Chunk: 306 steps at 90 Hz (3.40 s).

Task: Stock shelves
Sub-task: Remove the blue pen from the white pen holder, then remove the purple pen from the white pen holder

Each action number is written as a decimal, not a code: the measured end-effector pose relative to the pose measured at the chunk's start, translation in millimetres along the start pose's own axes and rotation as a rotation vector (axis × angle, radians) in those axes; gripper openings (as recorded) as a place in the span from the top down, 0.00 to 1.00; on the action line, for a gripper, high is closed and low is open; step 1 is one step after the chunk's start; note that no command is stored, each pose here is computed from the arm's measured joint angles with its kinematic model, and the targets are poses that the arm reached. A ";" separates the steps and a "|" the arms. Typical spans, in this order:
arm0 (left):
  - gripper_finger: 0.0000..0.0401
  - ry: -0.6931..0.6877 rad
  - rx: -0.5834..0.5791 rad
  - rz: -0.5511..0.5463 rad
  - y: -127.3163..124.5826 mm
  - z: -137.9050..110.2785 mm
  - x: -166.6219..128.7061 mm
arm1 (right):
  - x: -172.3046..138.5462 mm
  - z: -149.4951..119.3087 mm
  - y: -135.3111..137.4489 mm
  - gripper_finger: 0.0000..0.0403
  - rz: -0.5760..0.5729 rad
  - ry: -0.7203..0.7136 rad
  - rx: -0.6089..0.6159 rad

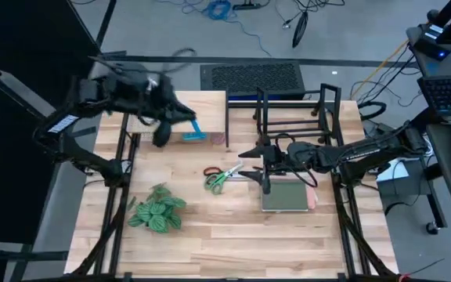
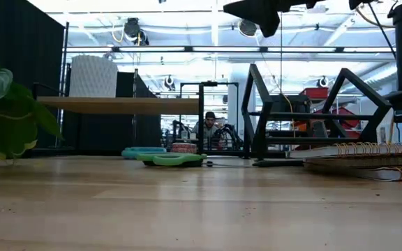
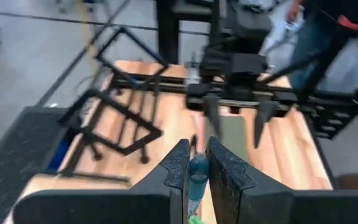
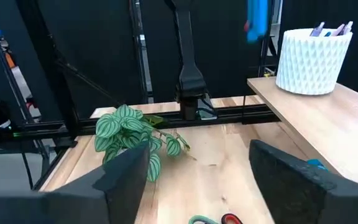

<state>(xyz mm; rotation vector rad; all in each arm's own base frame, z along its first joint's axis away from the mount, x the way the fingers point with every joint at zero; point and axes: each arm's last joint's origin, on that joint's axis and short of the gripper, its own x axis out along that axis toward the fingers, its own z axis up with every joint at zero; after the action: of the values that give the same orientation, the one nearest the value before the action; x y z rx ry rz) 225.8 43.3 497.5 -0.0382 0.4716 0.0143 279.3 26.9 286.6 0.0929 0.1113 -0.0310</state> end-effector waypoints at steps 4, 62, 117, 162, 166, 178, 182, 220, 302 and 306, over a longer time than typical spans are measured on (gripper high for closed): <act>0.93 0.004 0.016 -0.021 -3.3 2.0 12.1 | 0.0 0.1 0.0 0.31 -0.001 -0.001 -0.007; 0.93 0.040 0.135 -0.167 -40.7 3.1 134.4 | -1.6 7.1 0.9 0.30 0.009 -0.063 -0.094; 0.88 0.133 0.070 -0.144 -36.5 -5.8 137.4 | -5.1 -15.1 -1.7 0.95 0.011 0.189 -0.118; 0.71 0.538 0.043 -0.012 -41.4 -56.3 137.0 | -27.8 -78.5 -36.1 0.96 -0.190 0.894 -0.088; 0.71 0.552 0.047 -0.015 -43.1 -59.8 139.1 | -26.5 -83.0 -40.6 0.96 -0.206 0.928 -0.091; 0.71 0.552 0.099 -0.042 -48.7 -75.9 152.8 | -17.3 -99.9 -51.2 0.96 -0.214 1.019 -0.128; 0.71 0.525 0.089 -0.047 -51.6 -81.1 152.1 | -14.1 -106.5 -54.1 0.96 -0.215 1.051 -0.135; 0.71 0.308 -0.054 0.018 -48.8 -135.7 128.4 | -2.8 -134.4 -72.9 0.92 -0.241 1.171 -0.084; 0.71 0.185 -0.011 0.222 -29.3 -101.2 91.5 | -23.5 -22.6 -36.1 0.36 -0.060 0.571 0.032; 0.71 0.178 0.014 0.305 -25.1 -91.7 82.3 | -23.3 -22.5 -31.8 0.36 -0.038 0.488 0.038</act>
<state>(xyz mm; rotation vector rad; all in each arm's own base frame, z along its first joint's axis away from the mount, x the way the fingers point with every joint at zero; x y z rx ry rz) 258.1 14.9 379.4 0.0464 0.6516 0.3087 252.6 -2.0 264.1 0.1351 0.6003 -0.0482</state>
